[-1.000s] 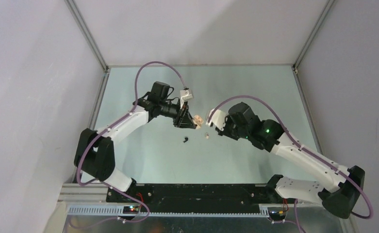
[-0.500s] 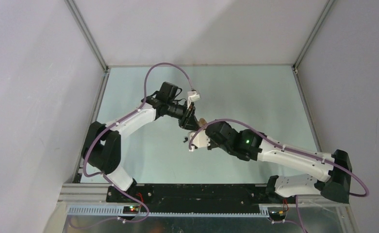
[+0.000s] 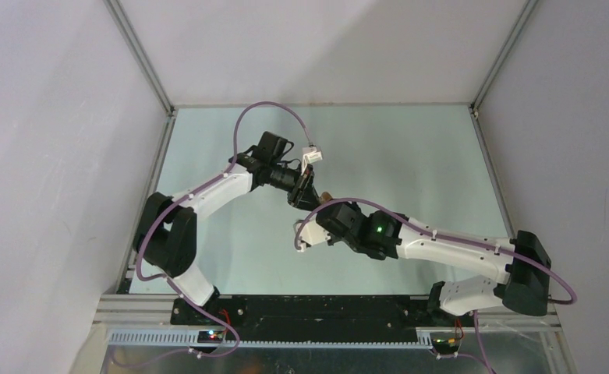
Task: Insert the wireless bluetooth earbuds into the charging case
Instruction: Insert the right earbud into the right side groove of the charging case.
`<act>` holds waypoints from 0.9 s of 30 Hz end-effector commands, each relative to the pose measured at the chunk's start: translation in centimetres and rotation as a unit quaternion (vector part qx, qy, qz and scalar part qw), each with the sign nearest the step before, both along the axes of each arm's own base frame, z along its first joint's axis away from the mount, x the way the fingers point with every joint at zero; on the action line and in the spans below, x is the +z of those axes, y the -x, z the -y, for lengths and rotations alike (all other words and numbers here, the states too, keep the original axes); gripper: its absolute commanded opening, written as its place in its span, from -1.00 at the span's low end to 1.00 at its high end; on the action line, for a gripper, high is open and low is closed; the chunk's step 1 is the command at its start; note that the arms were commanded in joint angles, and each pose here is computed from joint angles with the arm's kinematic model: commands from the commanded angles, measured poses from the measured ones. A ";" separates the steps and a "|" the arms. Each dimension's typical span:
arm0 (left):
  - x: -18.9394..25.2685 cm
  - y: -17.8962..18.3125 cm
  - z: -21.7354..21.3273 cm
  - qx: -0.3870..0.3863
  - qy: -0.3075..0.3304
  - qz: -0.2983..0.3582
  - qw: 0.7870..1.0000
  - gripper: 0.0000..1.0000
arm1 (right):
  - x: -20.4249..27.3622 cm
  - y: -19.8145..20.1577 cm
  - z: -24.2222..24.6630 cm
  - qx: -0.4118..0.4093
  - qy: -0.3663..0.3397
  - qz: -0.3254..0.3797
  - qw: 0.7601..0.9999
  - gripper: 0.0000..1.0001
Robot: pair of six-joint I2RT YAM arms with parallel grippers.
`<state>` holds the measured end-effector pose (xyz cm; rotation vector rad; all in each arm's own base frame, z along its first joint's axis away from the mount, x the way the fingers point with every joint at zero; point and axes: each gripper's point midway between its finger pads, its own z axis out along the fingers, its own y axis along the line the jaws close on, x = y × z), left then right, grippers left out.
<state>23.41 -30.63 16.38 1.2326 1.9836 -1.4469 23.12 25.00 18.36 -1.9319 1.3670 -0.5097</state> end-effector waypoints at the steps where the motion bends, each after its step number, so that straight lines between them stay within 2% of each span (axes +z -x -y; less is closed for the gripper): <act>1: 2.0 0.7 0.5 -0.020 0.022 0.022 0.999 -1.00 | 1.1 -0.5 -1.0 0.005 -0.007 0.020 1.000 -0.84; 27: 2.5 1.3 0.6 -0.034 0.031 0.020 0.999 -1.00 | -0.5 0.5 -2.0 0.013 -0.014 -0.013 1.000 -0.85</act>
